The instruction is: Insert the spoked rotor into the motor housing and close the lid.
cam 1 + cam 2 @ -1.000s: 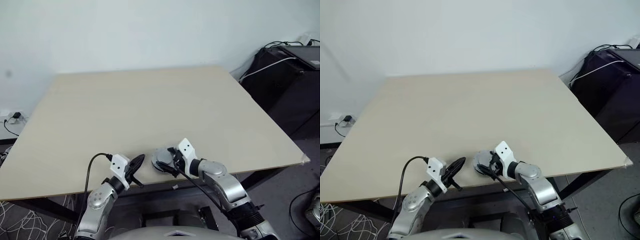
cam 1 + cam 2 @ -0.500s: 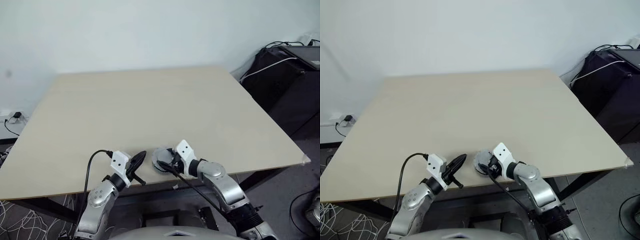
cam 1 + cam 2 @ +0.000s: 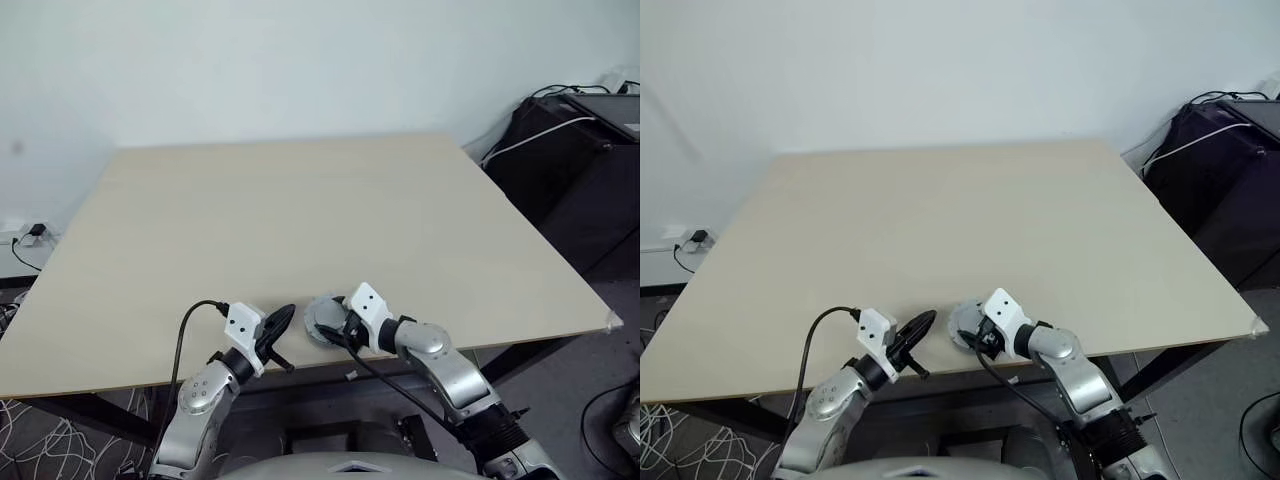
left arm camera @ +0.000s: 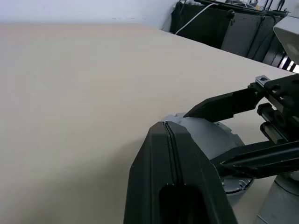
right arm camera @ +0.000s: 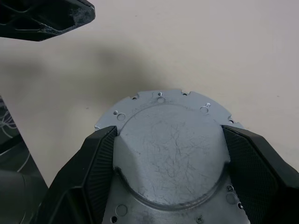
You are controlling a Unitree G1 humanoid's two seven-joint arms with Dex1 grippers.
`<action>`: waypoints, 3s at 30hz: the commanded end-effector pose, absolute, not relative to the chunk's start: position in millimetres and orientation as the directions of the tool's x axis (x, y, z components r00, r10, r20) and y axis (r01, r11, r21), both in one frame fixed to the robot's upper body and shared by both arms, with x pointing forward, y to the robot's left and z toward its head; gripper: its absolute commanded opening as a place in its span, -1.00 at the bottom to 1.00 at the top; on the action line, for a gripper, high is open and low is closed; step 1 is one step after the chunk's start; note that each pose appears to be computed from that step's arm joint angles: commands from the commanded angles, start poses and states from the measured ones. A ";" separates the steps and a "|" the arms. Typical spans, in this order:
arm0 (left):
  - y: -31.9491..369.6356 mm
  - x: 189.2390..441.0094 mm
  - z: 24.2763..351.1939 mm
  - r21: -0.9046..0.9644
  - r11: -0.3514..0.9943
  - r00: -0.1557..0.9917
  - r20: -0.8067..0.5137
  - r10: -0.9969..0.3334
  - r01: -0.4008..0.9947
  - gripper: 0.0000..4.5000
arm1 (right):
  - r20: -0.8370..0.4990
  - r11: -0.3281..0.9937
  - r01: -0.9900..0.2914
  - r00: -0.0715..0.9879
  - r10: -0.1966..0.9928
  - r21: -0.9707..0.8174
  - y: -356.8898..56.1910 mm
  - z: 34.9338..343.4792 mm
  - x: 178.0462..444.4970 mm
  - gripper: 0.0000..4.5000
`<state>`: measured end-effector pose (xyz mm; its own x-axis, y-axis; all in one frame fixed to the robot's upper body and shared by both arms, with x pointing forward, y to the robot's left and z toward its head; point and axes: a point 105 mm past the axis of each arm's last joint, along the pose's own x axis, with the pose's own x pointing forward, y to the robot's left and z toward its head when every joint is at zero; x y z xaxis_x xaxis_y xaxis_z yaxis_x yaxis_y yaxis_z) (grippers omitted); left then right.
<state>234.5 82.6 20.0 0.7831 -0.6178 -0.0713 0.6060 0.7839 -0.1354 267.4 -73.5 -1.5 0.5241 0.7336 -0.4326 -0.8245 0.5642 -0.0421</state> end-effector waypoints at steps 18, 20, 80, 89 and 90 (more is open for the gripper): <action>83.4 244.4 35.1 -0.098 0.795 0.796 -0.042 -0.604 0.599 -1.00 | -0.539 0.613 -0.785 0.557 0.632 -0.094 -99.0 -15.4 275.8 0.43; 84.2 244.0 30.9 -0.101 0.795 0.795 -0.048 -0.605 0.598 -1.00 | -0.547 0.599 -0.794 0.547 0.634 -0.100 -99.6 -16.4 273.7 0.43; 66.1 286.1 21.4 -0.286 0.736 0.702 -0.229 -0.675 0.614 -1.00 | -0.609 0.557 -0.829 0.464 0.643 -0.044 -90.7 -23.7 266.8 0.43; 54.4 287.7 18.7 -0.350 0.699 0.621 -0.321 -0.715 0.624 -1.00 | -0.605 0.560 -0.827 0.471 0.642 -0.050 -88.7 -22.4 268.9 0.43; 52.5 286.4 17.4 -0.358 0.690 0.606 -0.330 -0.724 0.629 -1.00 | -0.605 0.560 -0.827 0.471 0.642 -0.050 -88.5 -22.3 269.3 0.43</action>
